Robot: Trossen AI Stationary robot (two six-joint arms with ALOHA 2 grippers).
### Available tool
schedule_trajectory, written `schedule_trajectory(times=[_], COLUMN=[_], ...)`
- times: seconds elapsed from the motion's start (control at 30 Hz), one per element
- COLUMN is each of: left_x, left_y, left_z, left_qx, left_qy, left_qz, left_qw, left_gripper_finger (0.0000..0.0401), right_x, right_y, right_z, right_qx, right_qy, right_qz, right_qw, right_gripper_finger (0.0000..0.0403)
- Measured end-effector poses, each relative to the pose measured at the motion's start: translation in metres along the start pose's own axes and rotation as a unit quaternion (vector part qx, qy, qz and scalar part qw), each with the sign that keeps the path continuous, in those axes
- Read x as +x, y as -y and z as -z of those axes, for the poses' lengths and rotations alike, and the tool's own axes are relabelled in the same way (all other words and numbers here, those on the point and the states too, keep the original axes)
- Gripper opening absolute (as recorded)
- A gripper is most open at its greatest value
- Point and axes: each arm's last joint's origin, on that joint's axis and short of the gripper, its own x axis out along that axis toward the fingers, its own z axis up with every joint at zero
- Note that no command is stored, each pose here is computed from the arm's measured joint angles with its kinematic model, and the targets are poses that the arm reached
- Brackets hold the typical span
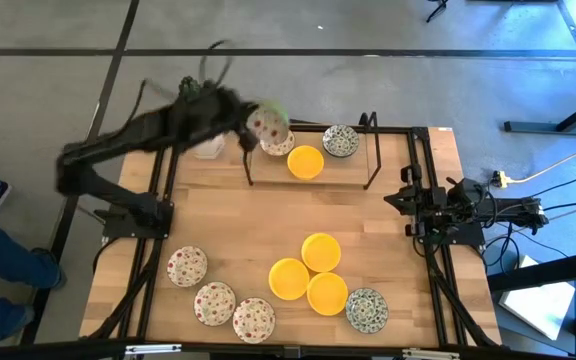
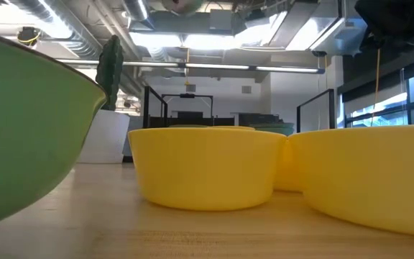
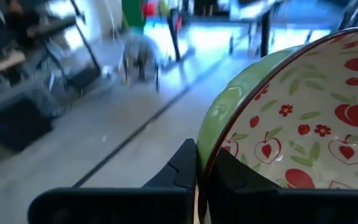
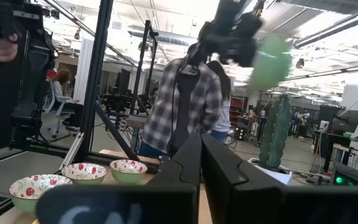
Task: Pick & Place Mini bowls
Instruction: Stack the top right green bowl on top of the green bowl on the shelf
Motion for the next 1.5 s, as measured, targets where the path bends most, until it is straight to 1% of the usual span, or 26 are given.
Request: schedule_trajectory(times=[0.07, 0.13, 0.2, 0.27, 0.37, 0.47, 0.53, 0.63, 0.8, 1.03, 1.13, 1.27, 1.33, 1.5], left_x=[0.022, 0.048, 0.077, 0.104, 0.145, 0.181, 0.202, 0.222, 0.238, 0.240, 0.238, 0.240, 0.242, 0.249], left_y=[-0.005, -0.009, -0.013, -0.018, -0.030, -0.042, -0.047, -0.052, -0.053, -0.042, -0.039, -0.038, -0.036, -0.030], left_z=[-0.014, -0.022, -0.024, -0.022, -0.012, 0.007, 0.024, 0.043, 0.063, 0.065, 0.065, 0.070, 0.076, 0.089], left_qx=[0.013, 0.031, 0.048, 0.052, 0.027, 0.005, 0.001, -0.010, -0.016, -0.014, -0.008, -0.007, -0.003, 0.005], left_qy=[-0.045, -0.093, -0.142, -0.187, -0.251, -0.315, -0.358, -0.389, -0.434, -0.437, -0.443, -0.459, -0.474, -0.498], left_qz=[-0.005, -0.007, -0.010, -0.005, 0.022, 0.042, 0.047, 0.053, 0.062, 0.070, 0.059, 0.031, 0.030, 0.034], left_qw=[0.999, 0.995, 0.989, 0.981, 0.967, 0.948, 0.933, 0.919, 0.899, 0.897, 0.895, 0.888, 0.880, 0.866], left_gripper_finger=[0.0007, 0.0007, 0.0007, 0.0007, 0.0007, 0.0007, 0.0007, 0.0007, 0.0007, 0.0007, 0.0007, 0.0007, 0.0007, 0.0007], right_x=[0.000, 0.000, 0.000, 0.000, 0.000, 0.000, 0.000, 0.000, 0.000, 0.000, 0.000, 0.000, 0.000, 0.000], right_y=[0.000, 0.000, 0.000, 0.000, 0.000, 0.000, 0.000, 0.000, 0.000, 0.000, 0.000, 0.000, 0.000, 0.000], right_z=[0.000, -0.001, -0.002, -0.002, -0.001, -0.001, -0.001, -0.001, -0.001, 0.000, 0.000, 0.000, 0.000, 0.001], right_qx=[0.000, -0.004, -0.011, -0.012, -0.013, -0.013, -0.013, -0.015, -0.017, -0.013, -0.013, -0.013, -0.013, -0.011], right_qy=[0.000, 0.004, 0.009, 0.008, 0.005, 0.005, 0.005, 0.005, 0.003, 0.002, 0.000, -0.001, -0.002, -0.005], right_qz=[0.000, 0.001, 0.002, 0.002, 0.001, 0.001, 0.001, 0.001, 0.001, 0.000, 0.000, -0.001, -0.001, -0.002], right_qw=[1.000, 1.000, 1.000, 1.000, 1.000, 1.000, 1.000, 1.000, 1.000, 1.000, 1.000, 1.000, 1.000, 1.000], right_gripper_finger=[0.0014, 0.0014, 0.0014, 0.0014, 0.0014, 0.0014, 0.0014, 0.0014, 0.0014, 0.0014, 0.0014, 0.0014, 0.0014, 0.0014])
